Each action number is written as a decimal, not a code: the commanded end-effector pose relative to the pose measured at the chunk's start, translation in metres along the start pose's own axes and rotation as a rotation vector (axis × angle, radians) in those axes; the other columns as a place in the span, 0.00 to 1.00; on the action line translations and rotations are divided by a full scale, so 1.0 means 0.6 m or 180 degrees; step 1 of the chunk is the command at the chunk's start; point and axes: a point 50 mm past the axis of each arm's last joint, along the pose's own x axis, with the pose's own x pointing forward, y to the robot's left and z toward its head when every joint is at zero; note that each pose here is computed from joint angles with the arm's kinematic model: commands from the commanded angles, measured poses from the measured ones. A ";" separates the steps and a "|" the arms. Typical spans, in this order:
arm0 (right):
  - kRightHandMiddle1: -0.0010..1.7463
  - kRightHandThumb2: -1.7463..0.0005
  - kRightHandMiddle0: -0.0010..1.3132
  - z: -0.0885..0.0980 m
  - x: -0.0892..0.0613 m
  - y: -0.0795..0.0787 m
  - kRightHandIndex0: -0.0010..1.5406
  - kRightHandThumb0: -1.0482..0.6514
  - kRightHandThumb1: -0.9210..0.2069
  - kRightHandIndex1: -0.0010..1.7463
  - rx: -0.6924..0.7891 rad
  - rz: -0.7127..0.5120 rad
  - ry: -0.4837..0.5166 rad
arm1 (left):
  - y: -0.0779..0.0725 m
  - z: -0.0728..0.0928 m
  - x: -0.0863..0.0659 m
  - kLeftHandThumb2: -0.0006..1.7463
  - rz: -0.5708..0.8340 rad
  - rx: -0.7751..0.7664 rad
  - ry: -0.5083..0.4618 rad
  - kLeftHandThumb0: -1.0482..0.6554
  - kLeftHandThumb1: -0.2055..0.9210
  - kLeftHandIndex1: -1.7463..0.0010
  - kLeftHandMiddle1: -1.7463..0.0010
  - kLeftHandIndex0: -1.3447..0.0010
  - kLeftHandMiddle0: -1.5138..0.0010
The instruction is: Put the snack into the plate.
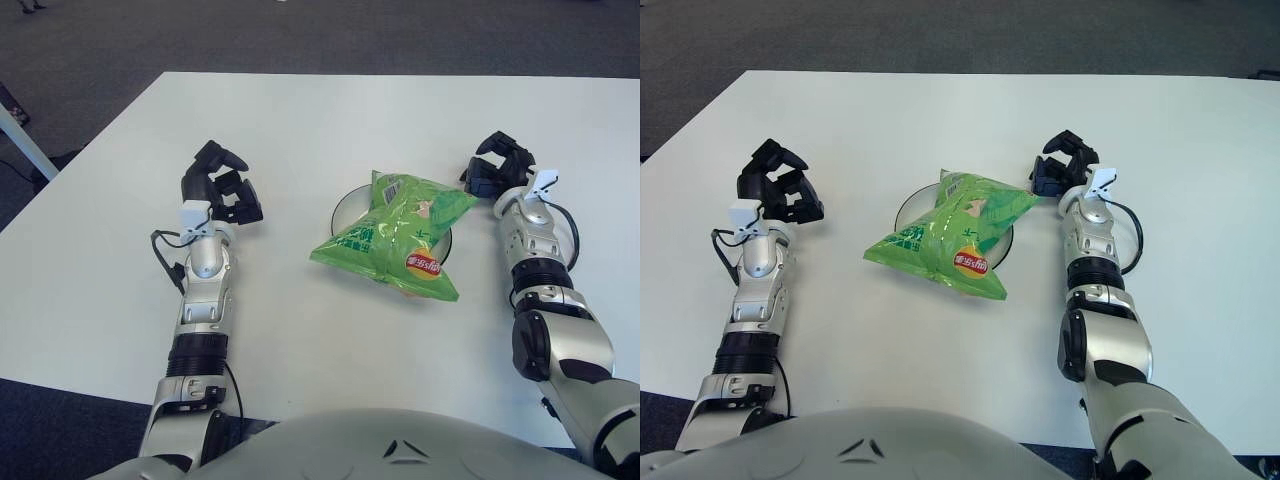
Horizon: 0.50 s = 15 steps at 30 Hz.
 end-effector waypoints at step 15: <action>1.00 0.00 0.53 -0.046 -0.099 0.005 0.62 0.62 0.90 0.94 0.0357 -0.0241 0.0267 | -0.004 -0.052 -0.085 0.96 0.0169 -0.0198 0.0799 0.25 0.20 0.00 0.00 0.36 0.13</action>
